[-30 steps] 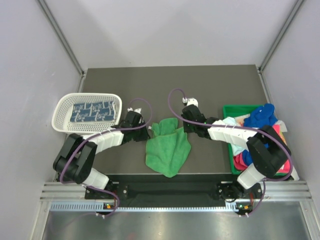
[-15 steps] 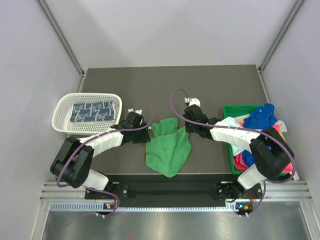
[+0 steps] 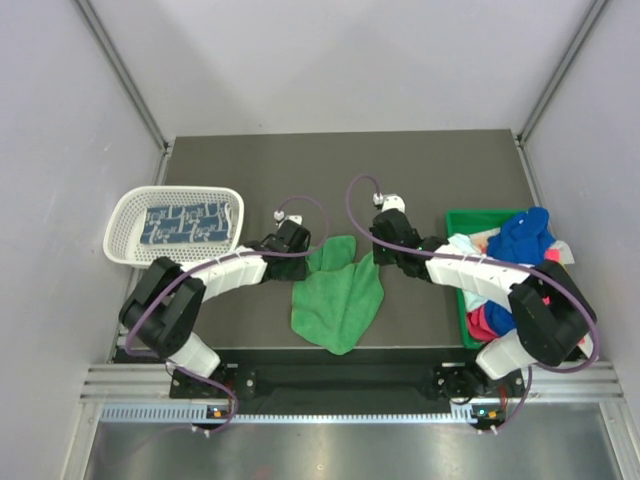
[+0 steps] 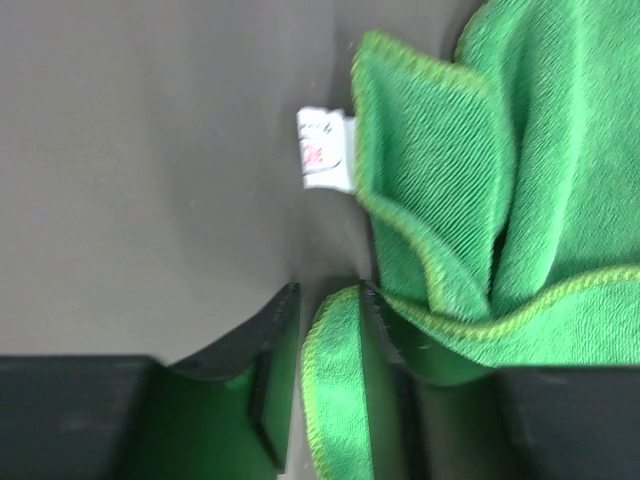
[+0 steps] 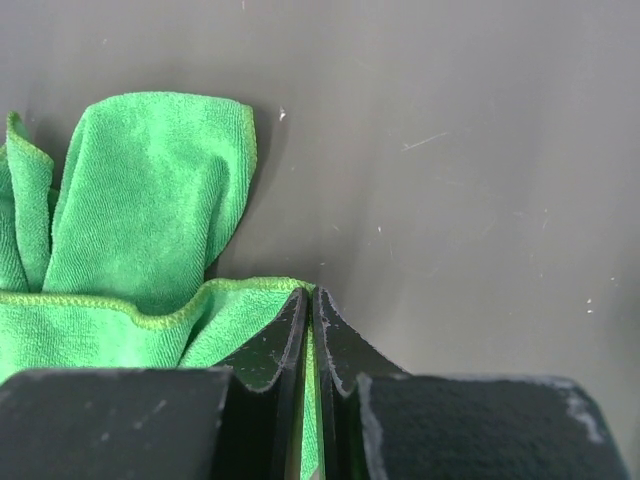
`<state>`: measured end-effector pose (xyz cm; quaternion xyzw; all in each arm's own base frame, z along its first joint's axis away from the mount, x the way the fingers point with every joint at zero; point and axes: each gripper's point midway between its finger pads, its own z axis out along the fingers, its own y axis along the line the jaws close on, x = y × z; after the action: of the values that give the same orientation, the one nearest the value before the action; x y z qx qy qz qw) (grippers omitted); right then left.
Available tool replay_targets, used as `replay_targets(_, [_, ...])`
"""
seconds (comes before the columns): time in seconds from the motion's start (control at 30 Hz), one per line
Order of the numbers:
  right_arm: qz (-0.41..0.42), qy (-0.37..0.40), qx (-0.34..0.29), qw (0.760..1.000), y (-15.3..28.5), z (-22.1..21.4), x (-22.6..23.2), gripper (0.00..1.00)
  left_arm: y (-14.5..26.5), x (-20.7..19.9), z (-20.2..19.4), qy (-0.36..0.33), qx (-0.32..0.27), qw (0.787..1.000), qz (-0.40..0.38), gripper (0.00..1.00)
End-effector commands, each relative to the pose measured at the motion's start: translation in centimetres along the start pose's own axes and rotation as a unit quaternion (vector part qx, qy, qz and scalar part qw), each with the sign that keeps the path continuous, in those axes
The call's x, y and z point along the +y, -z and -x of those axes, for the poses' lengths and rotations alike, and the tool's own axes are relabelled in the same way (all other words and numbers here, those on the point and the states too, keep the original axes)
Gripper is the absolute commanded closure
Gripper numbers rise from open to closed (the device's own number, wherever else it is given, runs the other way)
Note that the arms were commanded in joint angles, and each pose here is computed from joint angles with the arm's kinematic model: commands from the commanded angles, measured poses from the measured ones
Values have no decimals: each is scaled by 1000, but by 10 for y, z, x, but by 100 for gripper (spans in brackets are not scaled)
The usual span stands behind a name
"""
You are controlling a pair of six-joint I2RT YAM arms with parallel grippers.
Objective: Fold and stack the towels
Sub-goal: Flatten out the crumpled towel
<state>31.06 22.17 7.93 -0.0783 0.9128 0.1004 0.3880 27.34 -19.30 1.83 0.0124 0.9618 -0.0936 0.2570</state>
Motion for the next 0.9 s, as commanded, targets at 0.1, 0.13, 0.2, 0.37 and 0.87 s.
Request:
replay_targets(0.1, [3,-15,-32,999,12,18,-7,96,-12,39,-71,-25,105,989,96,72])
replay_targets(0.13, [2,-15,-33,999,13,17,-9,96,-11,39,-71,-24,104,989,99,76])
replay_targets(0.2, [4,-17,-35,999,14,18,-9,96,-10,40,-73,-24,106,989,104,83])
replay_targets(0.37, [8,-19,-37,999,15,19,-9,96,0,38,-58,-22,83,991,105,100])
replay_targets(0.87, [32,-33,-86,995,54,53,-4,100,114,13,57,-22,-99,993,57,100])
